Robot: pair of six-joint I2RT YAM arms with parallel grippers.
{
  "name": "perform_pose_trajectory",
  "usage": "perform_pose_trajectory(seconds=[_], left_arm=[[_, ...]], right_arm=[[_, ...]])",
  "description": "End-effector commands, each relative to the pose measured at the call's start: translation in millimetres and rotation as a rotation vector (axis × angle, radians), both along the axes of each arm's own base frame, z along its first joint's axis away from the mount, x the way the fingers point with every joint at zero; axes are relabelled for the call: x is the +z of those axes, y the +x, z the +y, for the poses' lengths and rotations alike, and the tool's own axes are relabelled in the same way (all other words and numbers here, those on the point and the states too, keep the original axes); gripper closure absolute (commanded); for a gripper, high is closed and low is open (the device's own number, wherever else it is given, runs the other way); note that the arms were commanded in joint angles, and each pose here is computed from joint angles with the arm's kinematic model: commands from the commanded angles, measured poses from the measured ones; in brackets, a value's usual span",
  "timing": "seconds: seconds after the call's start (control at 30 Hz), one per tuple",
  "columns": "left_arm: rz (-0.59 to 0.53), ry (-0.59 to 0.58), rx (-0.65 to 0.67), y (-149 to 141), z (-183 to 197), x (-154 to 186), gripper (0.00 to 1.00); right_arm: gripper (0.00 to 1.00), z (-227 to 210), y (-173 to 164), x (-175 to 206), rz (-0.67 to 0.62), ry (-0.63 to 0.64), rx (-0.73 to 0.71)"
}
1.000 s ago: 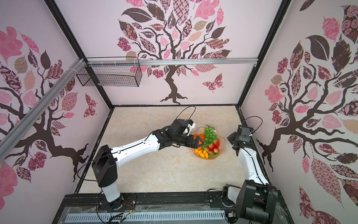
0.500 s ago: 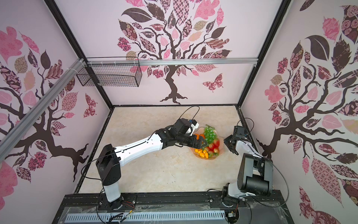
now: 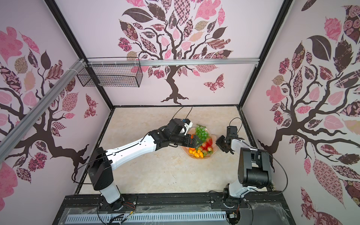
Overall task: Arrange fruit in a fruit bowl
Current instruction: Move the fruit bowl to the center of the table.
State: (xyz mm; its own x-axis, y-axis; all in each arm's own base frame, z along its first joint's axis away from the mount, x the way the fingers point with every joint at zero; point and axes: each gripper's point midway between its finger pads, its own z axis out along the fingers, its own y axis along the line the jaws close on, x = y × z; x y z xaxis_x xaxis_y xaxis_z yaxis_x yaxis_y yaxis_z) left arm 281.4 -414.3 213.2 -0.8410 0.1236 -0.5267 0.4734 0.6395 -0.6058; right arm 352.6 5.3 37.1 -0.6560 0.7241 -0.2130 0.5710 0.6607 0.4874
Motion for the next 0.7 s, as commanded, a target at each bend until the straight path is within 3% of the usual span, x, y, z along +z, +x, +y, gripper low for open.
perform_pose_trajectory(seconds=[0.0,0.43,0.67], left_arm=[[-0.027,-0.02,0.065,12,24,7,0.02],[-0.103,0.031,0.31,36,129,16,0.02],[-0.235,0.068,0.574,53,227,30,0.02]], right_arm=[[0.66,25,-2,-3,0.011,0.035,0.05],[0.66,121,7,10,-0.031,0.008,0.261],[0.62,146,17,17,-0.065,-0.03,0.335]])
